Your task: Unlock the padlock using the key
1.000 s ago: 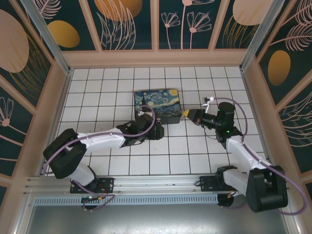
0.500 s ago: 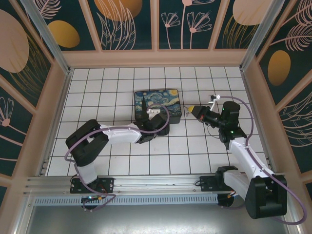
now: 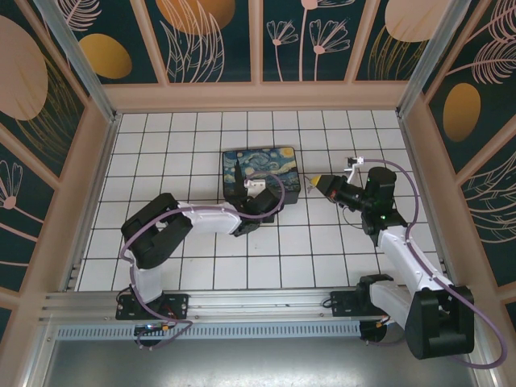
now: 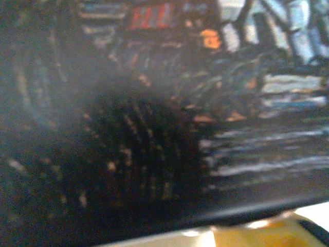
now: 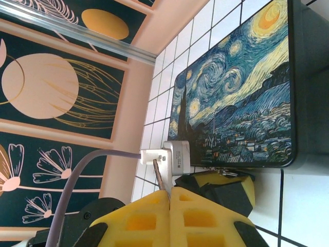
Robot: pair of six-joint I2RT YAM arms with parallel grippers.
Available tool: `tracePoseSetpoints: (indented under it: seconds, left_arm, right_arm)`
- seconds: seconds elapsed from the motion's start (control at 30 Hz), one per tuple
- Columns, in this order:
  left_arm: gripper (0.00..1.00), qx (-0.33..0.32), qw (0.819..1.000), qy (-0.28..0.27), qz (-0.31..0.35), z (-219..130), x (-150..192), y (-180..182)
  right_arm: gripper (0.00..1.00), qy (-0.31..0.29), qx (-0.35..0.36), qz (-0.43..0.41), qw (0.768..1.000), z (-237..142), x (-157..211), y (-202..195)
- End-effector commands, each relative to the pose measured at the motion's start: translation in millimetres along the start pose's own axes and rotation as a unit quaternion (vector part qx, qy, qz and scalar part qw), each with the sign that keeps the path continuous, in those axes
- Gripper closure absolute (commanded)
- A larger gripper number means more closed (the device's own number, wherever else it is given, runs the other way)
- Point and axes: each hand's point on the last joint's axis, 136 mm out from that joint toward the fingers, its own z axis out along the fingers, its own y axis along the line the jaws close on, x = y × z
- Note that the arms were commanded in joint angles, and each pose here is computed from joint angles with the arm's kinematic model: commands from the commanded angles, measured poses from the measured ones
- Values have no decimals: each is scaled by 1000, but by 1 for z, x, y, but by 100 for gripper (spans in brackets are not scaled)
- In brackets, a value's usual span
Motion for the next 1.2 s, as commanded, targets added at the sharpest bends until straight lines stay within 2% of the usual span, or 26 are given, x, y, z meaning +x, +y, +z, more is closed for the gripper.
tracePoseSetpoints:
  seconds: [0.0, 0.23, 0.5, 0.57, 0.63, 0.7, 0.77, 0.9, 1.0, 1.17]
  left_arm:
    - [57, -8, 1000, -6, 6, 3, -5, -4]
    - [77, -7, 999, 30, 19, -4, -2, -9]
    - [81, 14, 997, 60, 36, -52, -18, -17]
    - [76, 14, 997, 64, 32, -62, -20, -14]
    - [46, 7, 998, 59, 18, -67, -24, -11]
    - [32, -5, 999, 46, -9, -62, -26, -9]
    - [29, -11, 999, 35, -26, -51, -22, -17]
    - [27, -43, 999, 12, -11, -32, -13, -53]
    - [28, -84, 996, 4, -35, -14, -7, -49]
    - [29, -127, 990, -25, -48, -10, -16, -40]
  right_arm:
    - [100, 1, -13, -7, 1000, -1, 0, 3]
    - [100, 1, 4, -11, 1000, -4, 3, -1]
    - [100, -5, 17, -38, 999, -3, -8, 4]
    - [100, -8, 26, -41, 999, -3, -10, 0]
    - [100, -12, 33, -41, 999, -2, -11, -4]
    - [100, -17, 41, -44, 998, -2, -12, -8]
    - [100, -18, 46, -48, 998, -2, -13, -10]
    - [100, -35, 64, -54, 996, -5, -26, -13]
    - [100, -70, 81, -50, 993, -16, -46, -17]
    - [100, -106, 100, -39, 988, -33, -70, -26]
